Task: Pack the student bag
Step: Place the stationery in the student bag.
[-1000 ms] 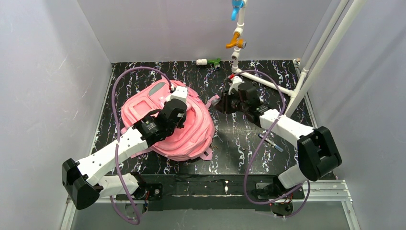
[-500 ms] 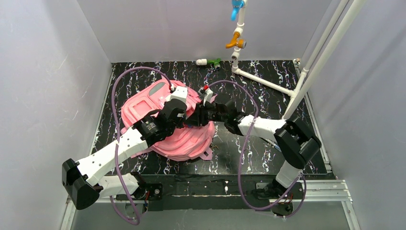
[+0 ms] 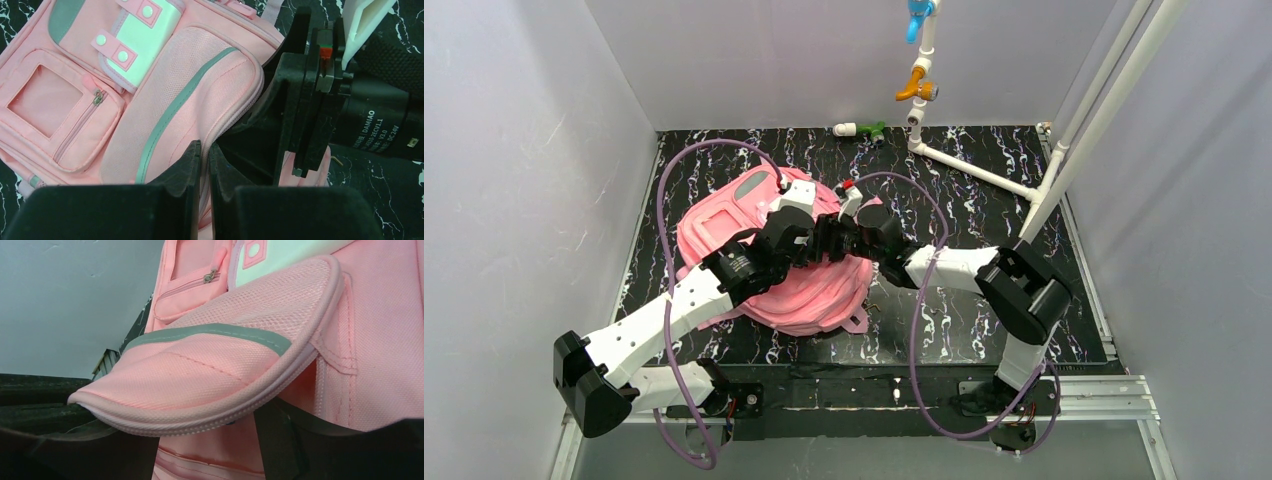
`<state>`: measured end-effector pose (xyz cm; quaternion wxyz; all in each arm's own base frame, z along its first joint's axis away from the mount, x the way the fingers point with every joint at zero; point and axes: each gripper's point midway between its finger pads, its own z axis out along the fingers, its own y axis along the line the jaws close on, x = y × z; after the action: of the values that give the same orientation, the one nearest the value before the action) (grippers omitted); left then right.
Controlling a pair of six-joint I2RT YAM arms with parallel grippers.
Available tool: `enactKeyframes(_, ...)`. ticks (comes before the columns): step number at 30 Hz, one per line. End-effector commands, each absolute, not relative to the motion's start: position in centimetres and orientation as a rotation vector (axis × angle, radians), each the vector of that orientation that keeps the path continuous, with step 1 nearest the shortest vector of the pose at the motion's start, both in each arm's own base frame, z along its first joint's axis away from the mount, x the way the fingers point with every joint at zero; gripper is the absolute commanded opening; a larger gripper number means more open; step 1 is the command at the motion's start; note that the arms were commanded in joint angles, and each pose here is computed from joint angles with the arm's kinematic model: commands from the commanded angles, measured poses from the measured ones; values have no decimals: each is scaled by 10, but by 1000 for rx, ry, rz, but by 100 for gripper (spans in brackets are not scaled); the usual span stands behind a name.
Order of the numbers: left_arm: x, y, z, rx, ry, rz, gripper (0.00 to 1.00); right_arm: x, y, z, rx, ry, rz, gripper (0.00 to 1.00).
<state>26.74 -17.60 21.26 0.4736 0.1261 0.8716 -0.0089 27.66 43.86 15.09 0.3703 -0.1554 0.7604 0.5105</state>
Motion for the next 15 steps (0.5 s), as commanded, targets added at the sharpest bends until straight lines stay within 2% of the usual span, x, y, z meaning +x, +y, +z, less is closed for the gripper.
enactKeyframes(1,266,-170,239,229,2058,-62,0,296,418,175,-411,1907,1127,73)
enactKeyframes(5,266,-170,238,243,2058,-58,0,282,387,175,-509,1950,982,73)
enactKeyframes(11,268,-170,238,253,2049,-48,0,265,292,161,-622,2076,528,75)
enactKeyframes(12,268,-171,237,257,2051,-52,0,264,273,158,-595,2103,443,80)
enactKeyframes(13,268,-172,235,258,2052,-54,0,266,248,150,-517,2141,326,89)
enactKeyframes(15,268,-174,234,261,2056,-66,0,280,180,146,-175,2179,67,98)
